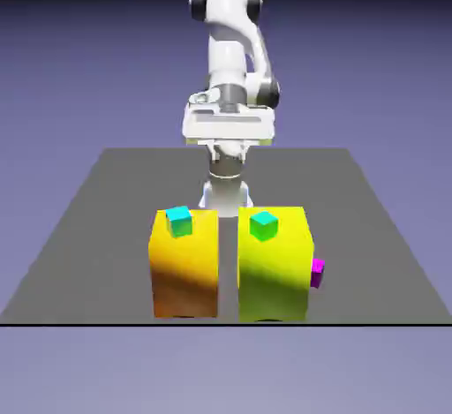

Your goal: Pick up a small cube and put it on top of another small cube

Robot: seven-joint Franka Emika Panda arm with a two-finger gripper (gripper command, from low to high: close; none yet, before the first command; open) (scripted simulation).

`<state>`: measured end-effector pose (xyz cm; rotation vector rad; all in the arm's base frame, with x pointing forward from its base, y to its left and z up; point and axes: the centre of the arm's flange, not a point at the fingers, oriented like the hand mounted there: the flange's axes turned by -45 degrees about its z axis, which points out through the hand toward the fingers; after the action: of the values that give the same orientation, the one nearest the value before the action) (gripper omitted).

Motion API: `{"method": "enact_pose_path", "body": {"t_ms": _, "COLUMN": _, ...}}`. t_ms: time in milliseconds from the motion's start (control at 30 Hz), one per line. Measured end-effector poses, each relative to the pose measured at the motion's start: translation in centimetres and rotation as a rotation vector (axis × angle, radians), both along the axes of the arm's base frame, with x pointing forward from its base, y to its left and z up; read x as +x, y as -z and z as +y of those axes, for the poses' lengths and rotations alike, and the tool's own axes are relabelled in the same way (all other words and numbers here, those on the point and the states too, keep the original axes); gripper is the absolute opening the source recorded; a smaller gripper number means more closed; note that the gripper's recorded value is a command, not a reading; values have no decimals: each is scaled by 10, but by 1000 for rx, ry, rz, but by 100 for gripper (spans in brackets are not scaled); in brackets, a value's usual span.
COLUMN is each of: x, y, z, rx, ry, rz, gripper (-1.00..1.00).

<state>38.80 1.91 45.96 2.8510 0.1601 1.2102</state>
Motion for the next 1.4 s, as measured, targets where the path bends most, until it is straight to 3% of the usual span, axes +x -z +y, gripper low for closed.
{"method": "enact_pose_path", "body": {"t_ms": 333, "x": -28, "y": 14, "z": 113, "rx": -383, "ry": -300, "rz": -49, "gripper": 0}}
{"method": "enact_pose_path", "body": {"t_ms": 733, "x": -88, "y": 84, "z": 206, "rx": -851, "ry": -663, "rz": -87, "gripper": 0}}
{"method": "enact_pose_path", "body": {"t_ms": 1067, "x": -144, "y": 166, "z": 231, "rx": -1233, "ry": -981, "rz": -84, "gripper": 0}}
{"method": "enact_pose_path", "body": {"t_ms": 1400, "x": -192, "y": 241, "z": 210, "rx": -1596, "ry": -1324, "rz": -38, "gripper": 0}}
